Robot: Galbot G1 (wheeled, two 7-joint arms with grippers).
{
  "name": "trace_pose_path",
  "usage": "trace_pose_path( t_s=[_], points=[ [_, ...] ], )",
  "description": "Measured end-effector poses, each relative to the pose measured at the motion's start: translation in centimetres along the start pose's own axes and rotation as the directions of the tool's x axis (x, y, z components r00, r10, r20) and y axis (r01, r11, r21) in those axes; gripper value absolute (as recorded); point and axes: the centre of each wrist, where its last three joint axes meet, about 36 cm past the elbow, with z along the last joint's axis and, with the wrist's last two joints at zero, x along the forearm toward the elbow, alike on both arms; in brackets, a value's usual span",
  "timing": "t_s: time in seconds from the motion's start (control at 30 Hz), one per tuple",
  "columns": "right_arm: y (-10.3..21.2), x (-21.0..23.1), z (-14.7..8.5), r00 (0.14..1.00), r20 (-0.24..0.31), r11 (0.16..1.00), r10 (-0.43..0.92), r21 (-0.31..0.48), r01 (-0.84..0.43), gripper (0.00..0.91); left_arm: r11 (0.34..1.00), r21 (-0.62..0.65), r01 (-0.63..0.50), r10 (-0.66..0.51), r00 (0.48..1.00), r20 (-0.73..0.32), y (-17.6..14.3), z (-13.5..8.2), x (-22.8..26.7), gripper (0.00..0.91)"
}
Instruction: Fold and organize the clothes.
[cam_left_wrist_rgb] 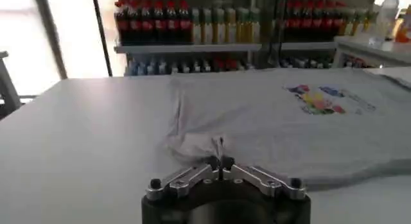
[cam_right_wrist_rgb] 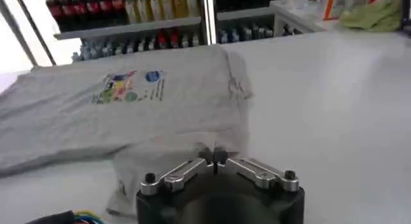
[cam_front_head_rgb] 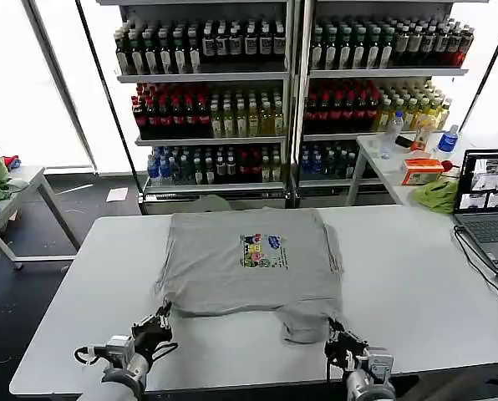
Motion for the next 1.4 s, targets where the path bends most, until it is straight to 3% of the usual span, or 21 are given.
trace_pose_path(
  t_s=[0.27,0.57,0.97,1.4],
  points=[
    [-0.5,-1.9,-2.0,0.993,0.114,1.0,0.014,0.014,-0.016,0.0,1.0,0.024,-0.002,0.0,0.997,0.083,0.2,-1.4,-1.0,0.0],
    [-0.2,-4.6,-4.5,0.98,0.201,0.999,-0.001,0.032,-0.006,0.0,0.999,0.043,-0.019,0.012,0.987,0.159,0.5,-3.2,-2.6,0.0],
    [0.5,-9.8,-8.0,0.964,0.26,0.998,-0.048,0.056,0.035,0.0,0.997,0.053,-0.047,0.036,0.979,0.203,1.0,-5.2,-5.3,0.0],
    [1.4,-15.6,-10.7,0.963,0.26,0.997,-0.065,0.065,0.05,0.0,0.996,0.065,-0.068,0.054,0.978,0.203,1.4,-6.2,-9.1,0.0]
  ],
)
